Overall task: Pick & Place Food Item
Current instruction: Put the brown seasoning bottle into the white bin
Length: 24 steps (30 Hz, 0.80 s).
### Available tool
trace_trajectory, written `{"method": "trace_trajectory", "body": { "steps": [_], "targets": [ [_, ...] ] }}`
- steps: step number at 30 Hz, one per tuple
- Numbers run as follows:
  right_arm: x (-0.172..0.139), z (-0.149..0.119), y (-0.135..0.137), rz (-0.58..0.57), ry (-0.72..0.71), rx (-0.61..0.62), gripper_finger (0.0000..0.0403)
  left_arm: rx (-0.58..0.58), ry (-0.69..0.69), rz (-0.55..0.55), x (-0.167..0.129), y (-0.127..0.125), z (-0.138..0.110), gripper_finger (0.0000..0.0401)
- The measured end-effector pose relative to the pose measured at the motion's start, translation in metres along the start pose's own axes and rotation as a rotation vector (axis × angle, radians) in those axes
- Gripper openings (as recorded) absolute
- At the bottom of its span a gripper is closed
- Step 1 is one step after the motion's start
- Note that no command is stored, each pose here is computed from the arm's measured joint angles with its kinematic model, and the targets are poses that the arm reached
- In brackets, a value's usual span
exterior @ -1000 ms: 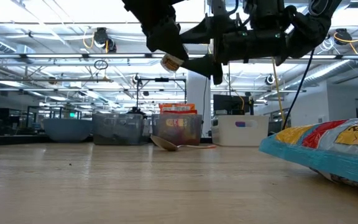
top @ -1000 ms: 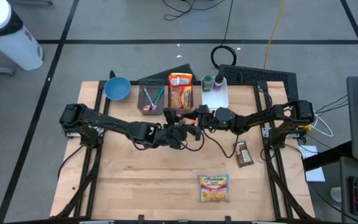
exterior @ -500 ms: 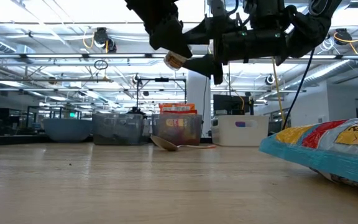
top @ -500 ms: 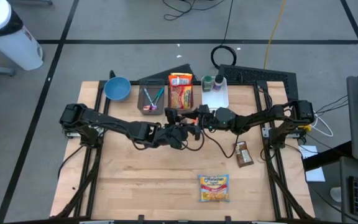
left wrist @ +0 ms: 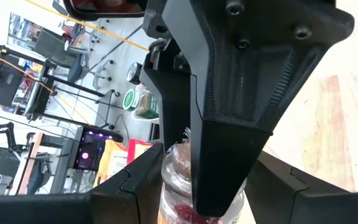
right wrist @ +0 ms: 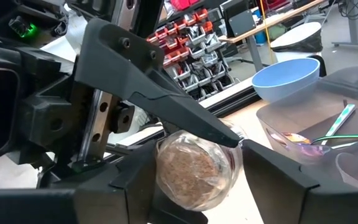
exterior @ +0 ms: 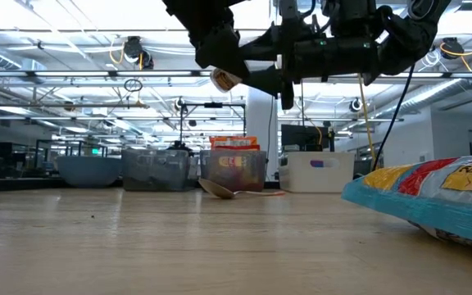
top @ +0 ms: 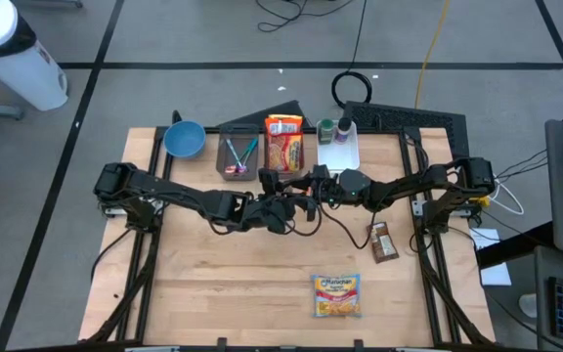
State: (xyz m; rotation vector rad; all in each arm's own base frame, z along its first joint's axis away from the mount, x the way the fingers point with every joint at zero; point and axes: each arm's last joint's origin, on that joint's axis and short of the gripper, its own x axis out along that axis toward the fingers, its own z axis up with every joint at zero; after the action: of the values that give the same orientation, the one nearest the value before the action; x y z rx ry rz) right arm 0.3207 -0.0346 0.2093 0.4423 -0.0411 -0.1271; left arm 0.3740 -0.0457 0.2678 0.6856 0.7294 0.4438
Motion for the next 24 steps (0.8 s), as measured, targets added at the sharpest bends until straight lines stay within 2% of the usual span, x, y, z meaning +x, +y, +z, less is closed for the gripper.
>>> {"method": "trace_trajectory", "body": {
  "steps": [18, 24],
  "targets": [
    [0.0001, 0.0003, 0.0001, 0.001, 0.000, -0.009, 0.0184, 0.018, 0.006, -0.002, 0.0000, -0.0003, -0.0007, 0.0188],
    [0.0001, 0.0002, 0.0001, 0.003, 0.002, -0.019, 0.0219, 0.028, -0.001, -0.005, -0.0003, -0.0005, 0.0000, 0.0188]
  ]
}}
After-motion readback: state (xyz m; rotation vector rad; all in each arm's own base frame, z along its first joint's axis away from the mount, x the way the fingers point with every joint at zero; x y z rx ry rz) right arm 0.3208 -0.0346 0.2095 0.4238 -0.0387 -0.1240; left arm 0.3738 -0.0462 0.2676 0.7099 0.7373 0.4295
